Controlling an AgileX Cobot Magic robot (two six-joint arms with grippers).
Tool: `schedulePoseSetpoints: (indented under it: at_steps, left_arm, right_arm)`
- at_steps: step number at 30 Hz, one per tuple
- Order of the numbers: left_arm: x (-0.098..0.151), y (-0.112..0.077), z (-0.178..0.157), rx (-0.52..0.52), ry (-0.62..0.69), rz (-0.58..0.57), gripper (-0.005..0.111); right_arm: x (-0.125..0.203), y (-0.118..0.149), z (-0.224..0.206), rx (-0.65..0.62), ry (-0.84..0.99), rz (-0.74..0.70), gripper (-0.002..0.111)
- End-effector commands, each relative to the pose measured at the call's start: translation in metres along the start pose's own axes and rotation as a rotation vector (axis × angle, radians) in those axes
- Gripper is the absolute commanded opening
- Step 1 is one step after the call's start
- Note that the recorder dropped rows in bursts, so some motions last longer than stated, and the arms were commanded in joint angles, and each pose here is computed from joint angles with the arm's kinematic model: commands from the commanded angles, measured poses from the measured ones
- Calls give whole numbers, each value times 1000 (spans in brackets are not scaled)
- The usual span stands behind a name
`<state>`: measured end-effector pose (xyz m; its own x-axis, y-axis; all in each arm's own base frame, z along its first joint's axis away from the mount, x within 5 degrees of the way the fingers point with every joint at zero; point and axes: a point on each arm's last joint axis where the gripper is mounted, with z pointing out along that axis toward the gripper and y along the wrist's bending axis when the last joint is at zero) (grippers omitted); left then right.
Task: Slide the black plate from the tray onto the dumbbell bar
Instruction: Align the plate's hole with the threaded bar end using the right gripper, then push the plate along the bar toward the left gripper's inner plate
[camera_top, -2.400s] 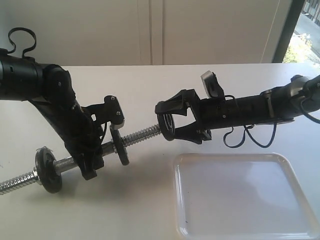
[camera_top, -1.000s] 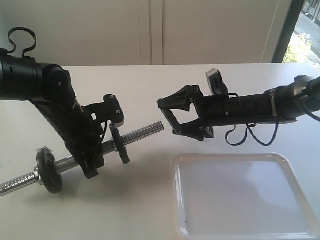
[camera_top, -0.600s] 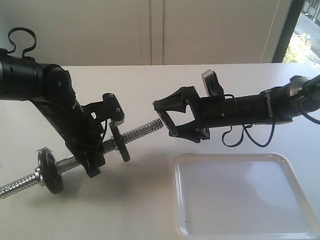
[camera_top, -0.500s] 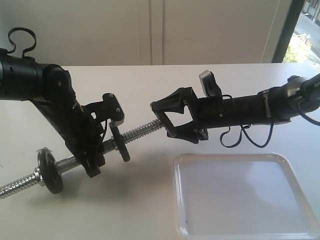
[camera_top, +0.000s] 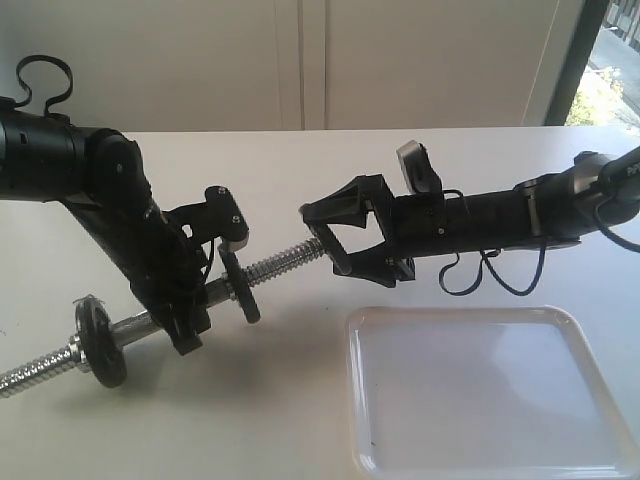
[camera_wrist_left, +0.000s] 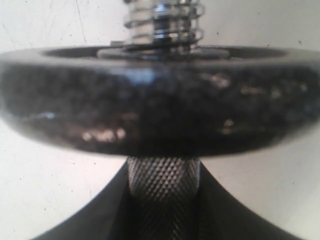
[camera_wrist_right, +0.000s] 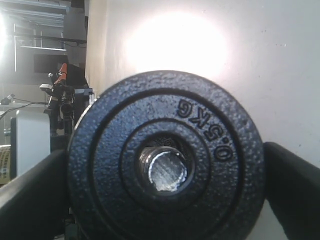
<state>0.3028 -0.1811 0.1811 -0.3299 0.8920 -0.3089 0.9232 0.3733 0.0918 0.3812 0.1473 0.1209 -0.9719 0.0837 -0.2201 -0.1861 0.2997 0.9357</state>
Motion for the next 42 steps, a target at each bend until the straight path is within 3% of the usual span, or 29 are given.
schedulePoseSetpoints:
  at_steps: [1,42]
  left_arm:
    - [-15,3,-24,-68,-126,-81,0]
    - [-14,3,-24,-69,-126,-77,0]
  right_arm:
    - [-3,15,0,-80,-6,-12,0]
    - [12,26,26,-101,61,-28,0]
